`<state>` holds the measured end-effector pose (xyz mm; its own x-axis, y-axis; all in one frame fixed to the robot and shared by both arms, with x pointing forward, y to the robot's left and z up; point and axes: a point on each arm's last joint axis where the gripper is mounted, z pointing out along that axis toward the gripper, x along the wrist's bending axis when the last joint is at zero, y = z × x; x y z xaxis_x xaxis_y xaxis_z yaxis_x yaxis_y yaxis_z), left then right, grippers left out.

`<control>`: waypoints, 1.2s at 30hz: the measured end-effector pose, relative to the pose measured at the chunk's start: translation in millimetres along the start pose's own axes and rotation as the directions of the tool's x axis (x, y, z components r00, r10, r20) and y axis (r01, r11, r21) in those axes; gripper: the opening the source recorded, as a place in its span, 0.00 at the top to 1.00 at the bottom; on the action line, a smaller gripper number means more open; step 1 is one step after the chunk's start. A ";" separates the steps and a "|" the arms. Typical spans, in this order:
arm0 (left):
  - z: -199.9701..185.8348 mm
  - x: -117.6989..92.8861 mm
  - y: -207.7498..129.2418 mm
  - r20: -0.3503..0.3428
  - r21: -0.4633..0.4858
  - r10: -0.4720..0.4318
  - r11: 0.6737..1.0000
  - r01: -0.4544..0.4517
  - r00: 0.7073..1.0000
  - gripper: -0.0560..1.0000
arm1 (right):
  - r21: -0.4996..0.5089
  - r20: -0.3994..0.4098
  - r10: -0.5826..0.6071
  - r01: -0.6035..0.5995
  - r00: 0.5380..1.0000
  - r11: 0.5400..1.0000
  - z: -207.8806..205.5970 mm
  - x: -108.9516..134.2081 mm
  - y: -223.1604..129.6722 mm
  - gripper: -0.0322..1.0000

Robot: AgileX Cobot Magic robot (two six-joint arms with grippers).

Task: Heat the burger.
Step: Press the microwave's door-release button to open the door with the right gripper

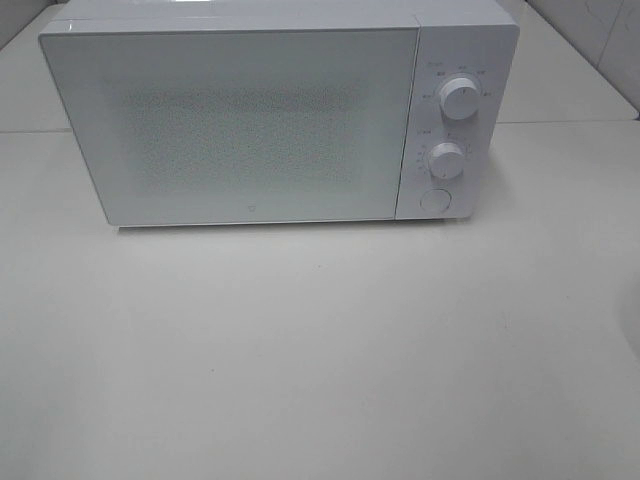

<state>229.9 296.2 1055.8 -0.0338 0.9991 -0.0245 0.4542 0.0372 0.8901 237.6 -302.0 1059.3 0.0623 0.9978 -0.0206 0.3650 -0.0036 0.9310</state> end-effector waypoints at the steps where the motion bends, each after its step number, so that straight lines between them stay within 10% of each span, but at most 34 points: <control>1: 0.0 0.0 0.0 0.000 0.000 0.000 1.000 0.000 1.000 0.01 | 0.000 0.000 0.000 0.000 1.000 1.000 0.0 0.0 0.0 0.47; 11: 0.0 0.0 0.0 0.000 0.000 0.000 1.000 0.000 1.000 0.01 | -0.234 -0.011 -0.075 0.070 0.997 0.970 27.8 3.4 51.9 0.92; 19: 0.0 0.0 0.0 0.000 0.000 0.000 1.000 0.000 1.000 0.01 | -0.366 -0.026 -0.054 0.040 0.998 0.930 68.1 6.6 69.1 0.95; 36: 0.0 0.0 0.0 0.000 0.000 0.000 1.000 0.000 1.000 0.01 | -0.281 0.010 -0.031 0.032 0.999 0.959 163.7 6.2 33.5 0.95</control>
<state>229.9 296.2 1055.8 -0.0338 0.9991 -0.0245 0.4542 0.0372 0.8901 402.3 -306.7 1030.7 0.0602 0.9968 -0.0527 0.0912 0.0471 0.9947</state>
